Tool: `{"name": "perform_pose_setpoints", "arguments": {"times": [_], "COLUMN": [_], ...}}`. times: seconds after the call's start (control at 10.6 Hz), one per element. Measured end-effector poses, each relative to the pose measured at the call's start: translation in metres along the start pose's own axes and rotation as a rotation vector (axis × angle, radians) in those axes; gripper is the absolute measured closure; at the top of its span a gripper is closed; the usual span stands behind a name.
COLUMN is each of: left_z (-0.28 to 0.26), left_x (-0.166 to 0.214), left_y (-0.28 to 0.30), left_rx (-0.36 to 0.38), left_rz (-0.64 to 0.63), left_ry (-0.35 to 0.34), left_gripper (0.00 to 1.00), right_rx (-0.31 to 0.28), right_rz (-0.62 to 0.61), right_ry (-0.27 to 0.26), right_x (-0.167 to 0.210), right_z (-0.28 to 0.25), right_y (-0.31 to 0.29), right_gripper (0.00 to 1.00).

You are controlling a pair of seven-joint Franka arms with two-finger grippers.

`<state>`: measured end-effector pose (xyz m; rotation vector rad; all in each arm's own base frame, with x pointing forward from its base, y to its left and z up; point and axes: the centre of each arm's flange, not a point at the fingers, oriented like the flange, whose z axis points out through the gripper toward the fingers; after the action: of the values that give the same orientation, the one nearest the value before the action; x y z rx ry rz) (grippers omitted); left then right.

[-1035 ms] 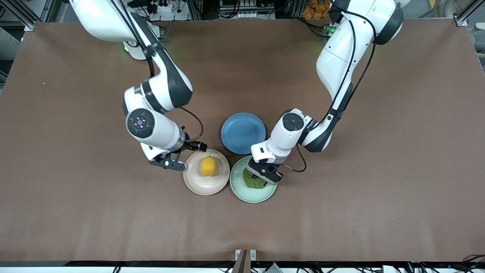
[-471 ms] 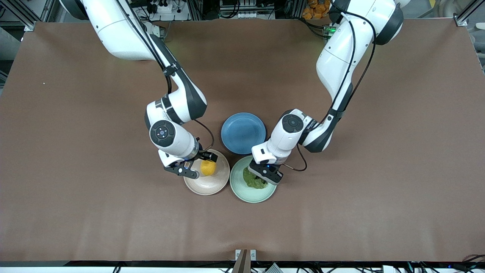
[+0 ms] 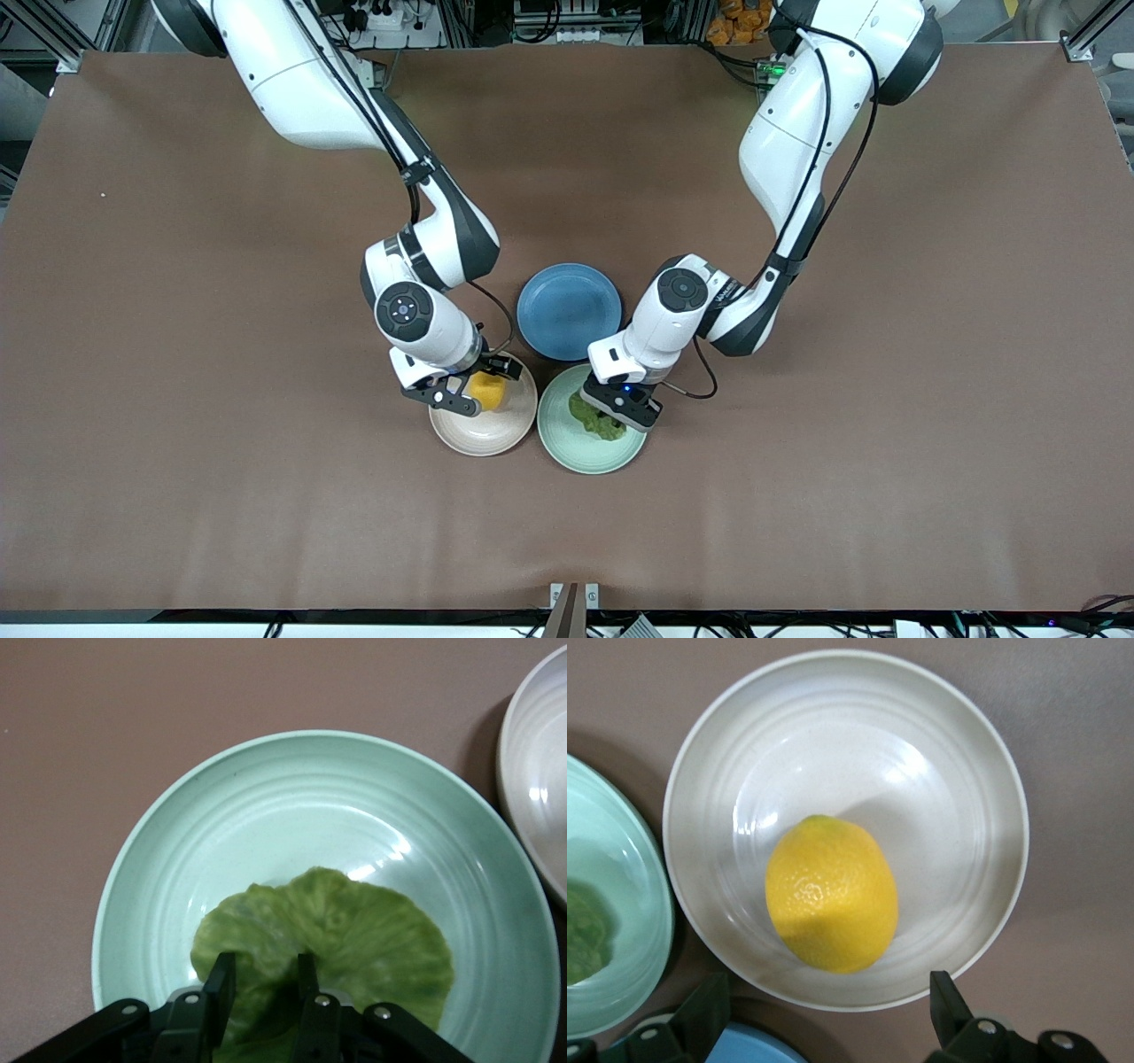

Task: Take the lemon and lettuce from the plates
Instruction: 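Close the left gripper on the lettuce while the right gripper grasps the lemon, then lift the lettuce with the left gripper while the right gripper lifts the lemon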

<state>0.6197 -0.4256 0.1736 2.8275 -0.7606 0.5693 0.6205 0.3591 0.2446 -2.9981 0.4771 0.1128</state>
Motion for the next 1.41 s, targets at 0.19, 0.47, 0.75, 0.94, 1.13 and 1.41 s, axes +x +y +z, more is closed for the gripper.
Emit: {"name": "perform_pose_setpoints", "arguments": {"times": [0.19, 0.47, 0.75, 0.94, 1.13, 1.41], "left_z": [-0.001, -0.009, -0.013, -0.011, -0.006, -0.003], "left_x": [0.001, 0.009, 0.012, 0.009, 0.003, 0.0], "left_y": [-0.001, -0.005, -0.003, 0.0, 0.0, 0.0], "left_rx": [0.002, 0.003, -0.019, -0.02, -0.018, -0.013], "left_rz": [-0.002, -0.025, -0.074, -0.072, -0.071, -0.071], "left_ry": [-0.003, 0.01, 0.011, -0.003, -0.026, -0.065], "left_gripper": [0.63, 0.59, 0.59, 0.6, 0.63, 0.93], "right_rx": [0.004, 0.001, 0.0, 0.008, 0.012, 0.016], "right_rz": [0.006, 0.011, 0.023, 0.031, 0.034, 0.033], "right_ry": [0.009, 0.014, 0.03, 0.053, 0.064, 0.069], "right_x": [-0.003, -0.003, 0.005, 0.012, 0.015, 0.016], "right_z": [0.012, 0.031, 0.039, 0.046, 0.053, 0.052], "right_y": [-0.004, -0.004, 0.002, 0.006, 0.008, 0.007], "right_gripper": [0.0, 0.0, 0.0, 0.0, 0.0, 0.0]}}
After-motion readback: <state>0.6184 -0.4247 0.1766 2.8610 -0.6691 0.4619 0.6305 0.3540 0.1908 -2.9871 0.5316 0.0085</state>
